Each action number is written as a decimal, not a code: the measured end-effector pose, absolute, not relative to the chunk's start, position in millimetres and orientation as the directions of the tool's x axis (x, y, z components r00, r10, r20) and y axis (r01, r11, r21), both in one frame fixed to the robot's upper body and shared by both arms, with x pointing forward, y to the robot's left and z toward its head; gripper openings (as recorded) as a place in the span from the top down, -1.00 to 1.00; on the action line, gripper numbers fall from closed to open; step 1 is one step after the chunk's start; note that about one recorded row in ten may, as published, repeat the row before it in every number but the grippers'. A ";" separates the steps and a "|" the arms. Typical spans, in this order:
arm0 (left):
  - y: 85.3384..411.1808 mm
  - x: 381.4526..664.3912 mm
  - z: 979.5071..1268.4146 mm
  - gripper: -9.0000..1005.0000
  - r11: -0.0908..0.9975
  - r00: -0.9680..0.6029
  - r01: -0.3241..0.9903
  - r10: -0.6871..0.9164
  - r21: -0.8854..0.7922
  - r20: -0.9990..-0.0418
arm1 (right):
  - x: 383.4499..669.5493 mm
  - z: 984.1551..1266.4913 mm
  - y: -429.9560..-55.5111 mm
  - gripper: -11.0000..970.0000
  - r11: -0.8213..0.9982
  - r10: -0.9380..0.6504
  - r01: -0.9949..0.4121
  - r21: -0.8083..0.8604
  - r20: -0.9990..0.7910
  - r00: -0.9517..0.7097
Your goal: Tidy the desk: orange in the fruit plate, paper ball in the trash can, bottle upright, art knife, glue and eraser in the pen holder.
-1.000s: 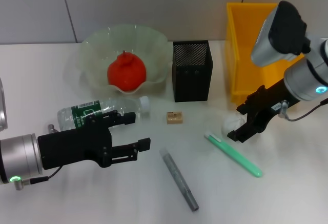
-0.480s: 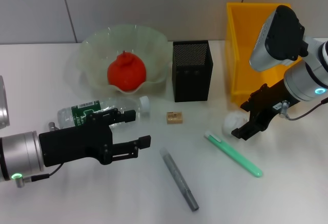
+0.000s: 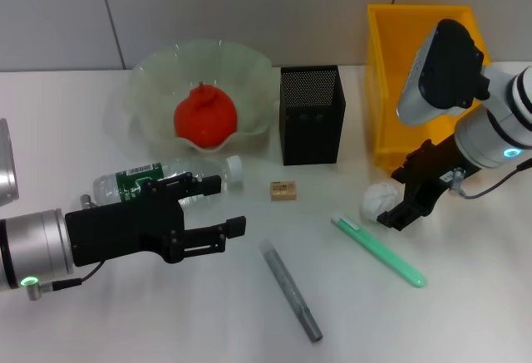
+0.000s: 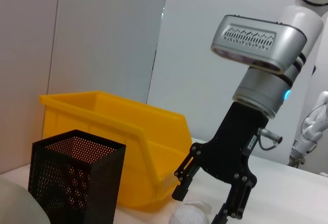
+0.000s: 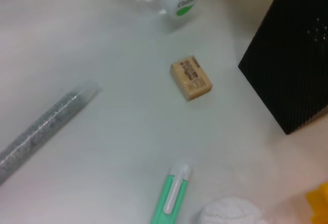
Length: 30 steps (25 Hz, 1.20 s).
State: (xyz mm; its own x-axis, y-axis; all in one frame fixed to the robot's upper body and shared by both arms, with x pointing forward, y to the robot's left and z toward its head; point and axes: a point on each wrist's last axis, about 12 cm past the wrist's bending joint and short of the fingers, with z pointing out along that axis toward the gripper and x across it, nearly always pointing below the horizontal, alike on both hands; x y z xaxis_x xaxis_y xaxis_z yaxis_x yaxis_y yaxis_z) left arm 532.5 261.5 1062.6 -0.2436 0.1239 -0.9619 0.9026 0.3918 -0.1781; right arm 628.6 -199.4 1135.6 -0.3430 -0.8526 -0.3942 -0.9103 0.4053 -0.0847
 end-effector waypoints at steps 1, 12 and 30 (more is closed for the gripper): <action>261.4 532.7 1062.6 -0.58 0.392 -0.243 0.903 0.124 -0.178 -0.962 | 628.9 1134.5 -198.5 -0.70 0.402 -0.855 -0.911 -0.090 -0.392 -0.339; 260.9 532.6 1062.2 -0.58 0.393 -0.245 0.902 0.124 -0.179 -0.962 | 627.9 1126.4 -191.8 -0.65 0.393 -0.857 -0.915 -0.089 -0.397 -0.330; 261.2 532.4 1062.5 -0.58 0.390 -0.240 0.904 0.125 -0.174 -0.963 | 619.9 1190.3 -200.1 -0.25 0.438 -0.734 -0.899 -0.018 -0.584 -0.346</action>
